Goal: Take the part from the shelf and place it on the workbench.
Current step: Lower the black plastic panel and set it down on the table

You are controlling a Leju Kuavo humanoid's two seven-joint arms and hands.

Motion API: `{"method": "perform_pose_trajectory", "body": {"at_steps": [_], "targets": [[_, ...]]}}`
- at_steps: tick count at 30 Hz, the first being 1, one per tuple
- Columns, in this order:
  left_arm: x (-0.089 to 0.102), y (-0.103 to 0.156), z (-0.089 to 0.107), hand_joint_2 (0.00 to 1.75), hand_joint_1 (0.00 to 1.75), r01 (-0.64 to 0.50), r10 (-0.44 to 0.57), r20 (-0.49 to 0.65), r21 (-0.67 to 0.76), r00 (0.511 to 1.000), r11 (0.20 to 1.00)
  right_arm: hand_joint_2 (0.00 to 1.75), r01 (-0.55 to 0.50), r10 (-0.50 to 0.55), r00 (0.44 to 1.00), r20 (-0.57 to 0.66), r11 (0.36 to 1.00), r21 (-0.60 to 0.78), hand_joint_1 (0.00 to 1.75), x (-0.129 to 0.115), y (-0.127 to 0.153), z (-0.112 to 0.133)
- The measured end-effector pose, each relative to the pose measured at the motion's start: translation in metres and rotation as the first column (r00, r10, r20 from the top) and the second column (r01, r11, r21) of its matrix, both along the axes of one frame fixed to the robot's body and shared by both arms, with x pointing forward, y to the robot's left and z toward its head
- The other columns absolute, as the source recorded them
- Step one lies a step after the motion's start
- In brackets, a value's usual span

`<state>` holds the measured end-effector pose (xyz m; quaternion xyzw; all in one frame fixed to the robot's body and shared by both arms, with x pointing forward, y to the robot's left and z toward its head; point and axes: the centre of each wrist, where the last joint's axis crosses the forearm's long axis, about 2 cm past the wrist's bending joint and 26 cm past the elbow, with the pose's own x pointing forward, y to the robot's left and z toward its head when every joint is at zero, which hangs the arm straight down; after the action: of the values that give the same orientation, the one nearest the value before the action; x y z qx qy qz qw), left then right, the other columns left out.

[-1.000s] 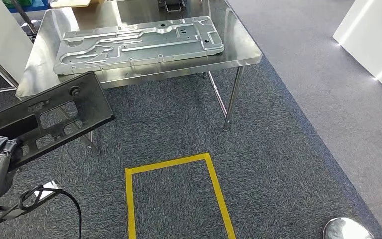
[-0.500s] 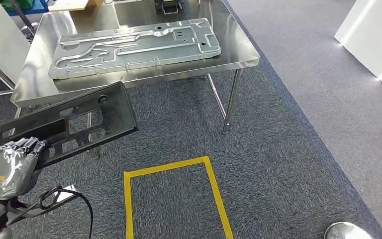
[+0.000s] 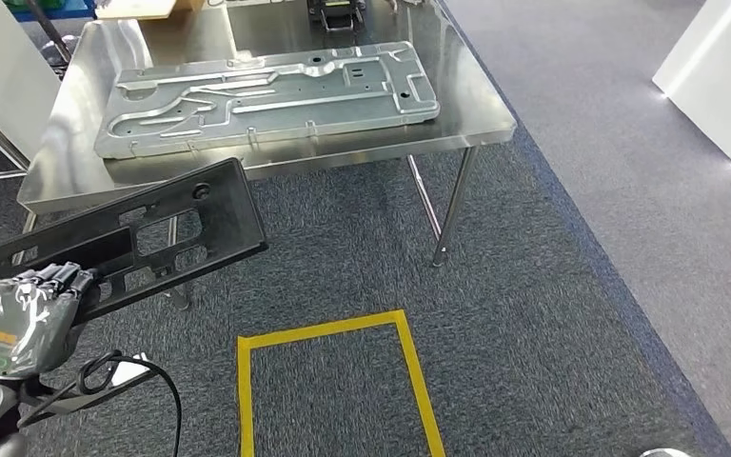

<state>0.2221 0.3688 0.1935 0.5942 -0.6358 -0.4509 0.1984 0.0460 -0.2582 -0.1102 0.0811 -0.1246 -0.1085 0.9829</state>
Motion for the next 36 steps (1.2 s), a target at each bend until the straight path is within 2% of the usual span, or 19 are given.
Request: {"method": "perform_pose_trajectory", "body": {"at_steps": [22,36], "targets": [[0.005,-0.022,-0.011,1.75,1.75,0.113,-0.113,-0.058,-0.004,0.992,0.994,1.75,-0.012,0.012,1.0,0.002,1.0,-0.003,0.0,0.0,-0.002,0.0],[0.007,-0.028,-0.013,1.75,1.75,0.13,-0.13,-0.066,-0.004,0.989,0.991,1.75,-0.013,0.013,1.0,0.006,1.0,0.0,0.0,0.003,-0.001,0.0]]}}
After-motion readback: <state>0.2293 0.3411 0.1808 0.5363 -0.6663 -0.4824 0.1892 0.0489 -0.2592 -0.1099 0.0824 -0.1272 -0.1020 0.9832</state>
